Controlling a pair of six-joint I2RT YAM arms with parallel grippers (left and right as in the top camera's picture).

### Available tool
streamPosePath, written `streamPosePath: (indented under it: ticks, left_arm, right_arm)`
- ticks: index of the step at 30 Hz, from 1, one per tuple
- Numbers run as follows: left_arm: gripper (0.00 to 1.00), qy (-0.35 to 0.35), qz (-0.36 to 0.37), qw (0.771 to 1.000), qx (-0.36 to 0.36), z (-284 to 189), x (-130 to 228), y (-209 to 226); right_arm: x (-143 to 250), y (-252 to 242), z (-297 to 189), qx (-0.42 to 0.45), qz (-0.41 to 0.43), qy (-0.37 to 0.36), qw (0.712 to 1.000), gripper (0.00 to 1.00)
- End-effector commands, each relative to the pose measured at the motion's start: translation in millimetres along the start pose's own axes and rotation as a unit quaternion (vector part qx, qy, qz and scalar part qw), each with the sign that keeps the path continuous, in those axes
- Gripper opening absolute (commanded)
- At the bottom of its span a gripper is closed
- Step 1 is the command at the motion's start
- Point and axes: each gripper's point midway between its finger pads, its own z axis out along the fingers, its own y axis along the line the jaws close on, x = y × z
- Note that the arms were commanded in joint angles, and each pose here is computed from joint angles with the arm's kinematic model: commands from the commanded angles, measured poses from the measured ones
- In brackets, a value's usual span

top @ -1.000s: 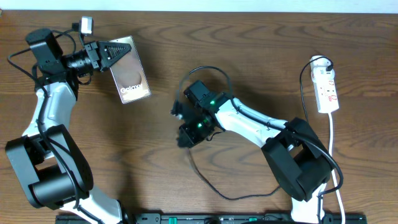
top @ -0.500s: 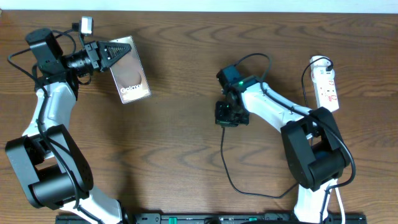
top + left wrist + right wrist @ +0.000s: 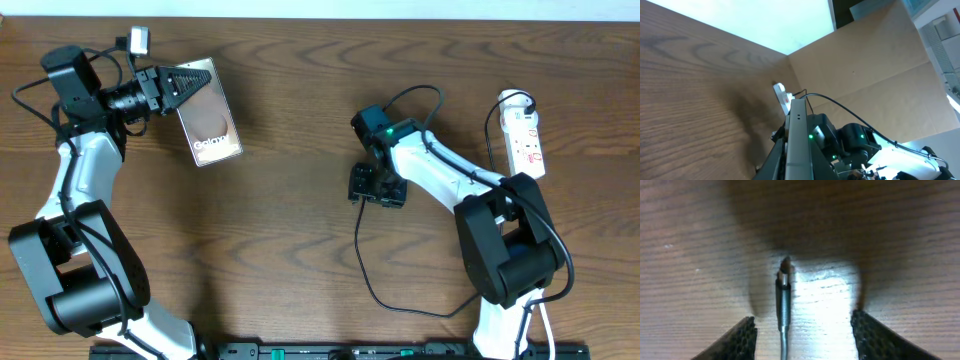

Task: Plug charger to phone and switch on socket
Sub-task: 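Lift the plug with the right gripper and point it upward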

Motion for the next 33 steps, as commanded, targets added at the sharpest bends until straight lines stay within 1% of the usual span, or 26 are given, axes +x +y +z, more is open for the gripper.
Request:
streamPosePath:
  ticks: [1, 2, 7, 8, 9, 14, 16, 22, 26, 33]
  left_arm:
    - [0.08, 0.007, 0.014, 1.0, 0.012, -2, -1, -11]
    - [0.08, 0.007, 0.014, 1.0, 0.012, -2, -1, -11]
    - [0.08, 0.007, 0.014, 1.0, 0.012, -2, -1, -11]
    - [0.08, 0.007, 0.014, 1.0, 0.012, -2, -1, -11]
    - [0.08, 0.007, 0.014, 1.0, 0.012, -2, -1, -11]
    - [0.08, 0.007, 0.012, 1.0, 0.012, -2, 0, -11]
    - [0.08, 0.007, 0.012, 1.0, 0.012, -2, 0, -11]
    - [0.08, 0.007, 0.012, 1.0, 0.012, -2, 0, -11]
    - [0.08, 0.007, 0.011, 1.0, 0.012, -2, 0, -11]
    - [0.08, 0.007, 0.01, 1.0, 0.012, -2, 0, -10]
  right_arm:
    - [11, 0, 11, 0.015, 0.029, 0.01, 0.999, 0.43]
    - [12, 3, 11, 0.014, 0.033, 0.009, 0.999, 0.33]
    - [8, 11, 12, 0.003, 0.025, -0.004, 1.0, 0.3]
    - [7, 12, 12, 0.001, 0.025, -0.006, 1.0, 0.28]
    - [5, 14, 12, -0.001, 0.025, -0.009, 1.0, 0.23]
    - [5, 14, 12, -0.003, 0.027, -0.011, 1.0, 0.12]
    - [4, 14, 12, -0.003, 0.027, -0.011, 1.0, 0.11]
    - [3, 12, 12, 0.003, 0.027, -0.016, 0.999, 0.15]
    - [1, 13, 12, 0.003, 0.027, -0.021, 0.999, 0.2]
    - [-5, 11, 11, 0.008, 0.026, -0.034, 0.999, 0.21]
